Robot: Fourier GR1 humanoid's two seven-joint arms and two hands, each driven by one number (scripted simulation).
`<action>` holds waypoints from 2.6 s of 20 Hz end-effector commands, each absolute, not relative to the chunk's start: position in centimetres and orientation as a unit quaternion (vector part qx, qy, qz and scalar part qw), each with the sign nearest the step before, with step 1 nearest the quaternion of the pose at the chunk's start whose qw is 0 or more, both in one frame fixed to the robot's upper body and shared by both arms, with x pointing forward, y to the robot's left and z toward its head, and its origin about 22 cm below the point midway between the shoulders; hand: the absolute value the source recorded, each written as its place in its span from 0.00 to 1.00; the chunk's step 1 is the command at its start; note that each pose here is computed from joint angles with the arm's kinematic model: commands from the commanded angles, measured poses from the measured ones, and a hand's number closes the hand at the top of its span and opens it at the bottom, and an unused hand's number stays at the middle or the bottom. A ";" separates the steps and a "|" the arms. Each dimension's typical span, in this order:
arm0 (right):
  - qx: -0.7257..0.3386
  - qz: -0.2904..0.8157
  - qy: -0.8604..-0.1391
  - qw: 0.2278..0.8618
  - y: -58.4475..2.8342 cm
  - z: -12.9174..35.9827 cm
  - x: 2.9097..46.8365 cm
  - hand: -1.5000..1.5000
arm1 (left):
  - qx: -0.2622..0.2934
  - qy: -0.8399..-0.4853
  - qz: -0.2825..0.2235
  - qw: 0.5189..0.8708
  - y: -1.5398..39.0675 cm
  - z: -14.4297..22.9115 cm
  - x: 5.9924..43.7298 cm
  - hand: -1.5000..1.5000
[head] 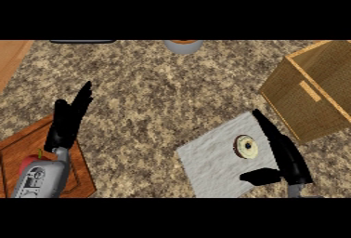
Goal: Pick the cupcake from the placemat and place it in the basket
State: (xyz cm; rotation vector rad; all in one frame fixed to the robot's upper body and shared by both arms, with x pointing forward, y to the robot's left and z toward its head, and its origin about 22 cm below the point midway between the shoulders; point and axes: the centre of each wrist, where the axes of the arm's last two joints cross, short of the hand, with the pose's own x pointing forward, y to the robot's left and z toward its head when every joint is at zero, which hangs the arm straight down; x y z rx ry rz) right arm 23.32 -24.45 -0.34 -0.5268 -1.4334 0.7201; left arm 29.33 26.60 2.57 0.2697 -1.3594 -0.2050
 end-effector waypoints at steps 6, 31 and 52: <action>-0.226 0.328 -0.624 0.672 -22.4 -1.6 24.7 0.00 | 0.121 -0.622 -0.100 0.767 28.8 5.0 29.7 0.50; -0.329 0.665 -0.500 0.447 -13.0 -1.1 25.6 1.00 | 0.124 -0.625 -0.106 0.763 27.1 2.1 29.6 0.50; -0.201 0.348 -0.753 0.521 -15.4 21.6 18.5 1.00 | 0.141 -0.624 -0.099 0.762 27.5 2.1 30.5 0.50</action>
